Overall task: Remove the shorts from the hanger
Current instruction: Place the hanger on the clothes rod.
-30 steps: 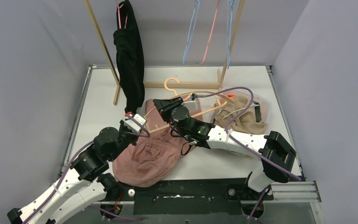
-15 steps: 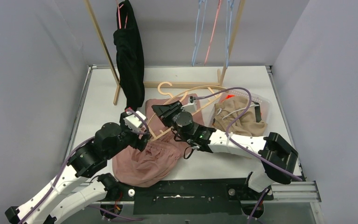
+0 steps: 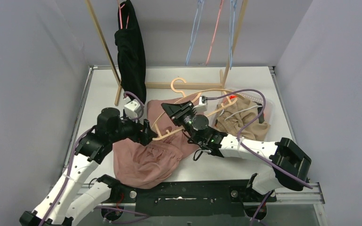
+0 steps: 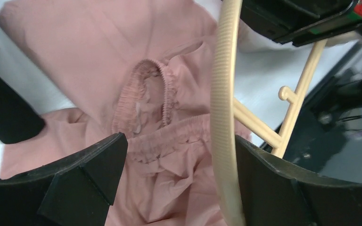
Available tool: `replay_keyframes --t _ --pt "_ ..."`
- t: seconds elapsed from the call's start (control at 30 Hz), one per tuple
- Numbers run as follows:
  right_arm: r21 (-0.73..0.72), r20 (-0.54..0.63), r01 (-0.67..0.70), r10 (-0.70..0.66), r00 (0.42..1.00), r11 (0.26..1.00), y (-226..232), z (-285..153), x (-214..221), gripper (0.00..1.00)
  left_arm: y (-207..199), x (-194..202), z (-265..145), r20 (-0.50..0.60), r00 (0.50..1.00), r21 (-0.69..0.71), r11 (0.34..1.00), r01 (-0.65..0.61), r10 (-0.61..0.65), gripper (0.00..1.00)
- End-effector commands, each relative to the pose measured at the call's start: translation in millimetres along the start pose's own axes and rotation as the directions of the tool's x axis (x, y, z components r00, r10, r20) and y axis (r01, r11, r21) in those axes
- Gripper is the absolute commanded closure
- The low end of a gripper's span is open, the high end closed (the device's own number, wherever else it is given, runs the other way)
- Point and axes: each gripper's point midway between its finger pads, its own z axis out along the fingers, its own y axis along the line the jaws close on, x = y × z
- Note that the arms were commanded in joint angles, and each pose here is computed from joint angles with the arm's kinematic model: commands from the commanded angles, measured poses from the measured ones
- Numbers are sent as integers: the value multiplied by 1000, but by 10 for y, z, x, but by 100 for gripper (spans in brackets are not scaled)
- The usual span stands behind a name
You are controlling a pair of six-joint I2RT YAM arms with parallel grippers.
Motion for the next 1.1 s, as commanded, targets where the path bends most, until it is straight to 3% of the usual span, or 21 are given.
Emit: replay_keyframes --t 0.0,0.13,0.23,0.6,0.83,1.07 --pt "-79 -13 55 -56 998 995 127 -61 -53 100 -261 -581 -179 174 975 311 947 78 -137 20" --pt "-92 -19 65 -67 998 994 126 -48 -32 100 -582 -710 -301 140 948 596 789 150 -287 20" --pt "-97 -20 76 -78 997 992 111 -29 -20 100 -676 -738 -385 128 932 679 715 168 -340 20" --pt "-218 -36 78 -88 995 973 338 -64 20 100 -471 -381 -183 24 894 599 723 345 -446 20" --pt "-277 -60 67 -87 994 959 479 -92 77 100 -520 -221 -196 -29 876 628 673 391 -482 25" --pt "-291 -59 53 -73 996 955 495 -110 73 100 -591 -120 -246 -64 864 649 637 416 -499 52"
